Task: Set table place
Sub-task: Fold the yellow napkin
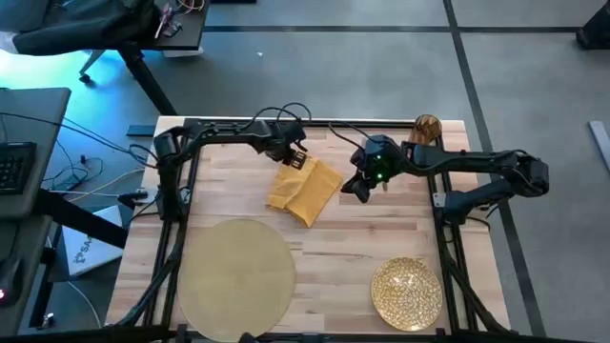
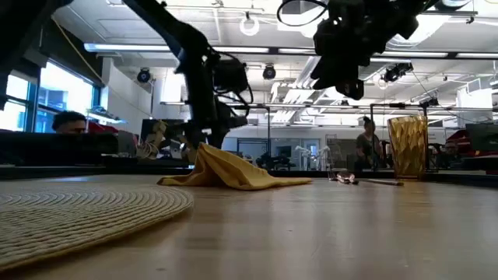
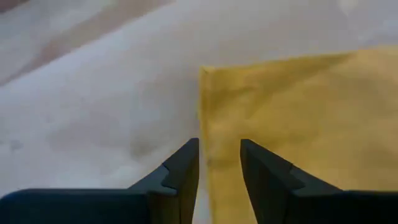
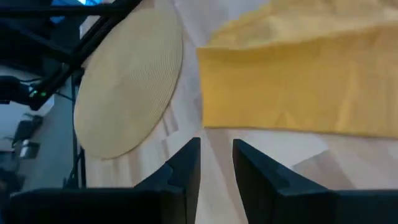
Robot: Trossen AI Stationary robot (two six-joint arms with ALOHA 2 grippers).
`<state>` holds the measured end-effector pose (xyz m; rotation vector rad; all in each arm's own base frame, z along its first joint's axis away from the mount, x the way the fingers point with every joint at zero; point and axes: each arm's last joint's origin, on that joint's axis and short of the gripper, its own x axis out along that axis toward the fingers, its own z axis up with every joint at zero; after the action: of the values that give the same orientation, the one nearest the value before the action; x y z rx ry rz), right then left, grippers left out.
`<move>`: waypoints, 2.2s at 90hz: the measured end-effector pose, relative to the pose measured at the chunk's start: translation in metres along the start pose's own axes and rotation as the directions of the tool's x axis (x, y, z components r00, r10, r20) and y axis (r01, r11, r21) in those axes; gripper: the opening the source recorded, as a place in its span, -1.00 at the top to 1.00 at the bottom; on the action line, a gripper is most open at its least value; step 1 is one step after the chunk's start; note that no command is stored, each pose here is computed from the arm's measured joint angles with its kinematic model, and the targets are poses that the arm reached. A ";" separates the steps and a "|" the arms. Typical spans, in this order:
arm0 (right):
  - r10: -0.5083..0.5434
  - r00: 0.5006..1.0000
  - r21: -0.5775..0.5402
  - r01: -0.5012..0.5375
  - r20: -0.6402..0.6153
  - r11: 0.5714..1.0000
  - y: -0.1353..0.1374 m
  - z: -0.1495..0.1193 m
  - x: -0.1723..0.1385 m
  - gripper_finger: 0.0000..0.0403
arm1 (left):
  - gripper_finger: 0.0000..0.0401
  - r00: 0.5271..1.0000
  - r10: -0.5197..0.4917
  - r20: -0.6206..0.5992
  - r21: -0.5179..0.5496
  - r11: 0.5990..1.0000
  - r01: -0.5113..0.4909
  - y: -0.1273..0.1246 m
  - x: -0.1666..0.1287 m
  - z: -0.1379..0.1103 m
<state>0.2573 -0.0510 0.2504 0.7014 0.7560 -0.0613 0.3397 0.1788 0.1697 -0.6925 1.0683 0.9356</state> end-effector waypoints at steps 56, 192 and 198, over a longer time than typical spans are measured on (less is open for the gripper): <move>0.010 0.994 0.036 -0.007 -0.106 0.999 0.015 -0.017 0.006 0.61 | 0.99 0.971 -0.132 0.202 0.354 0.934 0.053 -0.029 -0.047 0.013; -0.056 0.998 -0.284 0.053 -0.003 0.957 -0.023 0.042 0.051 0.13 | 1.00 0.734 -0.551 -0.396 0.387 0.625 0.678 -0.083 -0.207 -0.173; -0.006 0.997 -0.342 -0.020 -0.073 0.940 -0.019 0.045 0.065 0.09 | 1.00 0.761 -0.515 -0.395 0.380 0.663 0.645 -0.080 -0.207 -0.178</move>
<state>0.3275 -0.0809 0.2204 0.3747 0.8093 0.1019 0.2990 -0.0685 0.3054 -0.6657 1.1442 -0.0194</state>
